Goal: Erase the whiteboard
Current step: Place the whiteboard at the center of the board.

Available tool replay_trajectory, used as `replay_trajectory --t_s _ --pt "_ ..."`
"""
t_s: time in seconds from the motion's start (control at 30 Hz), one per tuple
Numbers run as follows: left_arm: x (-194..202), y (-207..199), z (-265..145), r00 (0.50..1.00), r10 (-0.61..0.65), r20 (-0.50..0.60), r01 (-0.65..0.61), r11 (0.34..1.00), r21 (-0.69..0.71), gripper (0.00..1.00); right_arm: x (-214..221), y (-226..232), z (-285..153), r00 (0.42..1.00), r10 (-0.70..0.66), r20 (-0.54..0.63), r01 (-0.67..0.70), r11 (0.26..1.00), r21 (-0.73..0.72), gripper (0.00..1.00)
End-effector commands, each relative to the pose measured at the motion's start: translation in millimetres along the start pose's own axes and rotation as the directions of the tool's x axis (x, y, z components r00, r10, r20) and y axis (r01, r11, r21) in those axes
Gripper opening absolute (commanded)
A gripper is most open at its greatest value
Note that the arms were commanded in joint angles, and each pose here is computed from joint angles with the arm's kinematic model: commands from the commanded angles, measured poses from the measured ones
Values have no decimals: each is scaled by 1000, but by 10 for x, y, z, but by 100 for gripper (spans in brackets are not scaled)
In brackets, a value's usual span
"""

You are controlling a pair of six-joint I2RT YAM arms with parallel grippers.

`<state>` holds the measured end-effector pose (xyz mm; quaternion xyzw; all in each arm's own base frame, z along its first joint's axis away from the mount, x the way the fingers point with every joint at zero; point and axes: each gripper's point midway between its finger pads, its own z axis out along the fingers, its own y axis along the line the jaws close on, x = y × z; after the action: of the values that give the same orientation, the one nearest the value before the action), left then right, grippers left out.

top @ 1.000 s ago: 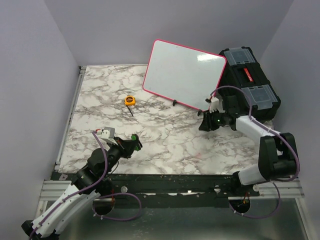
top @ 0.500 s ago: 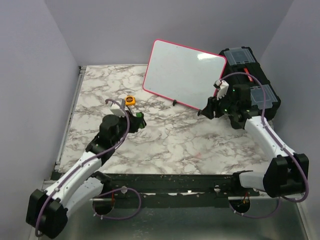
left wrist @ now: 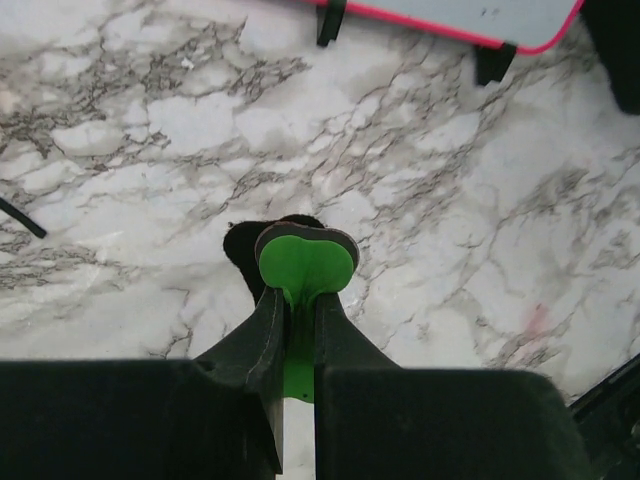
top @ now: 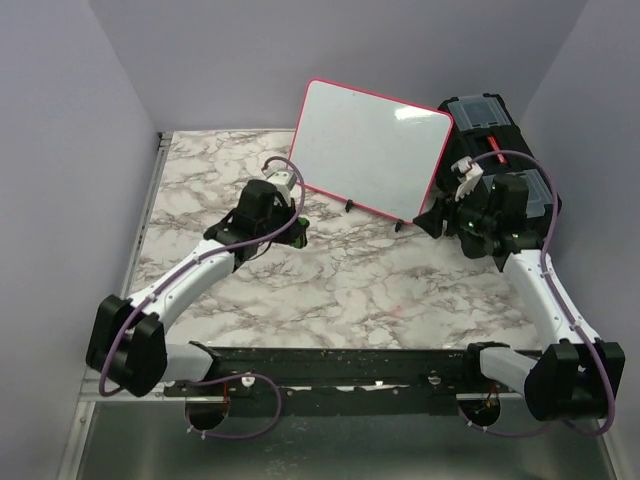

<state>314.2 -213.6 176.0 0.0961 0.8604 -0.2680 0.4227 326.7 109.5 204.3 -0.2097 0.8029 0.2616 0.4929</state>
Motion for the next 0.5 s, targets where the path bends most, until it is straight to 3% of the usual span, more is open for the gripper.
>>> replay_trajectory --t_s 0.0,0.1,0.2,0.23,0.3,0.37,0.47 --pt "401 157 190 973 77 -217 -101 989 -105 6 23 102 1 1000 1 14 0 998 -65 60" --pt "511 197 345 950 114 -292 -162 976 -146 12 36 19 -56 1000 11 23 -10 999 -40 60" --pt "659 265 493 923 118 -367 -188 969 -160 29 73 7 -51 1000 21 16 -21 999 -44 60" --pt "653 307 533 922 118 -368 -195 964 -180 42 86 -2 -42 1000 26 11 -25 999 -44 60" --pt "628 319 599 926 116 -359 -193 963 -188 57 119 -20 -24 999 36 1 -36 998 -45 61" --pt "542 258 639 938 111 -328 -174 970 -168 66 141 -26 -13 999 44 -7 -44 998 -48 61" --pt "347 107 644 960 103 -261 -134 986 -104 69 157 -31 -7 999 49 -10 -50 998 -50 61"
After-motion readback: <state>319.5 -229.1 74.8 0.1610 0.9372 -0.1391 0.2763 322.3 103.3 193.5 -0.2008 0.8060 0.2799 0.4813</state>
